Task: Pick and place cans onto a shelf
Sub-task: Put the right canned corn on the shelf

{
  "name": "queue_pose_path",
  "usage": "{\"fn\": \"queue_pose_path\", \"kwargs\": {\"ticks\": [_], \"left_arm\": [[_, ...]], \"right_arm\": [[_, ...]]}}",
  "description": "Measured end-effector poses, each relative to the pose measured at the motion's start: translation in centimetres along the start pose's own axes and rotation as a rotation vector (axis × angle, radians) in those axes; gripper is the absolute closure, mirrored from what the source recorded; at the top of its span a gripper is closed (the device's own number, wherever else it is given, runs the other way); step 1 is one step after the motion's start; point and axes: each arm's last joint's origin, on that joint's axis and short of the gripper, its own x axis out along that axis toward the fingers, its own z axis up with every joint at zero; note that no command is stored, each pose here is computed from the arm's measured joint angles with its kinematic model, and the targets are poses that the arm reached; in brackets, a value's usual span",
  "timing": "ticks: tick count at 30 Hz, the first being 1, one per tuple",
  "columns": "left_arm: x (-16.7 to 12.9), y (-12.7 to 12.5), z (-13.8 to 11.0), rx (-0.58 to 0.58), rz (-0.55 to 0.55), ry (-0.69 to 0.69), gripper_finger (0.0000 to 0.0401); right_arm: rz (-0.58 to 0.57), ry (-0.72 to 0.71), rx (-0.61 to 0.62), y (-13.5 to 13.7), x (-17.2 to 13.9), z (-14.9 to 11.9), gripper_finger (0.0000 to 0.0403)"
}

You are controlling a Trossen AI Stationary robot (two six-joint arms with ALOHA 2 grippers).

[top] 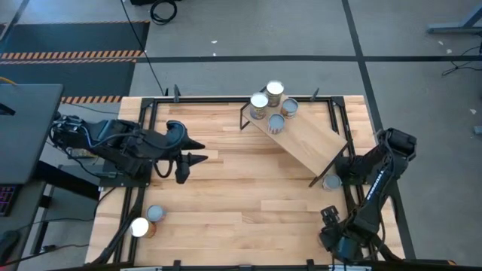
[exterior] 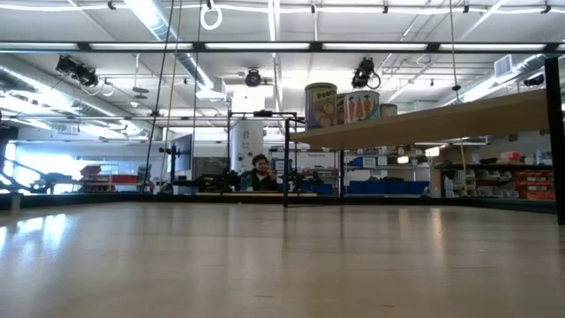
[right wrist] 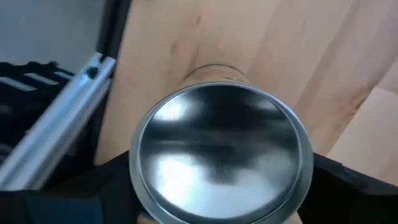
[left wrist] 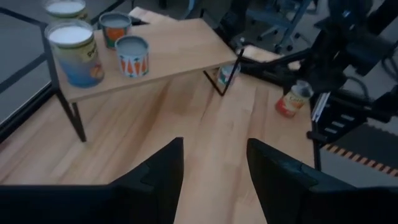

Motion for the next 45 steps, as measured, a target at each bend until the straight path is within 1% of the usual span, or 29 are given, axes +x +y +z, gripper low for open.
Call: {"fn": "queue_pose_path", "kwargs": {"ticks": [3, 6, 9, 12, 14, 15, 18, 20, 22, 24, 25, 27, 30, 32, 34, 37, 41, 43, 45], "left_arm": [[-0.6, 0.4, -0.1, 0.005, 0.005, 0.007, 0.022], [-1.6, 1.2, 0.1, 0.042, 0.013, -0.014, 0.022], [-2.9, 2.4, 0.6, 0.079, 0.047, -0.066, 0.022], [-4.2, 3.8, 1.0, 0.098, 0.079, -0.105, 0.022], [-5.2, 4.6, 1.1, 0.115, 0.098, -0.126, 0.022], [-5.7, 5.0, 1.0, 0.119, 0.107, -0.133, 0.022], [-7.2, 5.9, 0.8, 0.099, 0.112, -0.156, 0.022], [-7.9, 6.1, 0.7, 0.069, 0.104, -0.172, 0.022], [-8.0, 6.1, 0.8, 0.055, 0.092, -0.184, 0.022], [-8.2, 6.0, 0.9, 0.053, 0.079, -0.198, 0.022], [-8.1, 5.9, 0.9, 0.06, 0.071, -0.2, 0.022], [-8.0, 5.6, 1.0, 0.078, 0.052, -0.198, 0.022], [-7.6, 5.3, 1.0, 0.106, 0.035, -0.184, 0.022], [-7.2, 5.1, 1.0, 0.126, 0.035, -0.173, 0.022], [-7.0, 5.0, 1.0, 0.129, 0.037, -0.168, 0.022], [-6.5, 4.8, 1.1, 0.135, 0.04, -0.165, 0.022], [-6.2, 4.6, 1.1, 0.179, 0.045, -0.157, 0.022], [-6.3, 4.6, 1.1, 0.197, 0.046, -0.161, 0.022], [-6.4, 4.7, 1.2, 0.205, 0.042, -0.172, 0.022]], "right_arm": [[0.007, -0.008, 0.019, -1.1, -1.8, 1.8, 0.0094], [0.021, -0.062, 0.1, -3.5, -5.1, 5.0, 0.0094], [0.013, -0.177, 0.21, -7.1, -9.8, 8.1, 0.0094], [-0.075, -0.283, 0.371, -12.1, -14.8, 9.6, 0.0094], [-0.128, -0.319, 0.534, -15.9, -17.9, 9.5, 0.0094], [-0.153, -0.324, 0.629, -17.8, -19.3, 9.0, 0.0094], [-0.232, -0.301, 0.922, -22.5, -22.5, 6.6, 0.0094], [-0.193, -0.391, 1.089, -24.9, -24.0, 5.3, 0.0094], [-0.167, -0.43, 1.26, -26.8, -24.8, 3.8, 0.0094], [-0.187, -0.413, 1.367, -28.6, -25.0, 2.4, 0.0094], [-0.186, -0.401, 1.39, -29.3, -24.9, 1.9, 0.0094], [-0.146, -0.4, 1.437, -30.2, -25.0, 0.9, 0.0094], [-0.108, -0.434, 1.482, -30.1, -25.8, -0.7, 0.0094], [-0.11, -0.432, 1.559, -30.5, -25.5, -1.4, 0.0094], [-0.107, -0.415, 1.637, -31.1, -25.0, -2.2, 0.0094], [-0.061, -0.373, 1.734, -31.6, -24.1, -3.6, 0.0094], [-0.05, -0.302, 1.858, -32.3, -22.2, -4.8, 0.0094], [-0.052, -0.291, 1.896, -32.2, -21.9, -5.5, 0.0094], [-0.084, -0.285, 1.911, -32.4, -21.6, -5.9, 0.0094]]}}
